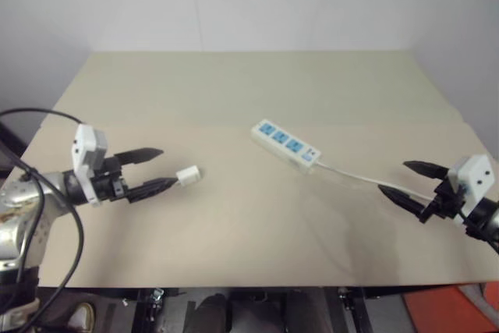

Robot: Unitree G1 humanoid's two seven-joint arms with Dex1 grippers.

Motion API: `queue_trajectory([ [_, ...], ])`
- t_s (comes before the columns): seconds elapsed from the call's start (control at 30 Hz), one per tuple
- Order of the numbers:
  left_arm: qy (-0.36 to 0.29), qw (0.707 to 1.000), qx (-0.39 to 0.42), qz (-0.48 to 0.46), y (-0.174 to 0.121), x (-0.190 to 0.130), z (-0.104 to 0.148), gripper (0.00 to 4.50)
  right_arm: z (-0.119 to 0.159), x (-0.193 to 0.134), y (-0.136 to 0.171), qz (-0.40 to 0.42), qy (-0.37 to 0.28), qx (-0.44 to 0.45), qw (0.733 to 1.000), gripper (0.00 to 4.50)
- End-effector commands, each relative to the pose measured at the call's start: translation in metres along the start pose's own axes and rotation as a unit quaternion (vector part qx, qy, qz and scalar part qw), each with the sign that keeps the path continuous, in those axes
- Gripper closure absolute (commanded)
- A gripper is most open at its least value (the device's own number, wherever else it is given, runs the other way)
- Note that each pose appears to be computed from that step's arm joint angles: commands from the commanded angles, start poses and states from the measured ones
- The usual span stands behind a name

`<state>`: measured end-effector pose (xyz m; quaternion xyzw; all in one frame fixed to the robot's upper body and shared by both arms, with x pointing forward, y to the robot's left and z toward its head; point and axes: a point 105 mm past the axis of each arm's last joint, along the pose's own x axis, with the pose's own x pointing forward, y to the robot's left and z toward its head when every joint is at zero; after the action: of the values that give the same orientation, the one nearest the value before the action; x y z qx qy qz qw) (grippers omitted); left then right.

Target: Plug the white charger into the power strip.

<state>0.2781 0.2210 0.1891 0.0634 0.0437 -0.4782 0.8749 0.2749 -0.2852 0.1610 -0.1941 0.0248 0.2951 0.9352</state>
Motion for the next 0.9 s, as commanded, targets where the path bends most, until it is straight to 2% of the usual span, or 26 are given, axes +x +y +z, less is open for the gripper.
queue_trajectory([
  [0.03,-0.010,1.000,0.025,0.000,-0.003,0.000,0.009,0.00,0.014,-0.002,-0.005,-0.004,-0.015,-0.029,0.999,0.06],
  [0.33,-0.011,1.000,0.025,0.001,-0.004,-0.001,0.009,0.00,0.012,-0.001,-0.005,-0.003,-0.008,-0.031,0.999,0.06],
  [0.47,-0.011,1.000,0.024,0.000,-0.004,0.000,0.009,0.00,0.007,0.010,-0.003,0.005,0.001,-0.041,0.999,0.06],
  [0.67,-0.010,1.000,0.023,-0.004,-0.004,0.004,0.009,0.00,-0.011,0.060,0.001,0.048,0.024,-0.061,0.997,0.06],
  [0.9,-0.007,1.000,0.025,-0.008,-0.010,0.007,0.008,0.00,-0.024,0.108,-0.010,0.080,0.039,-0.032,0.996,0.06],
])
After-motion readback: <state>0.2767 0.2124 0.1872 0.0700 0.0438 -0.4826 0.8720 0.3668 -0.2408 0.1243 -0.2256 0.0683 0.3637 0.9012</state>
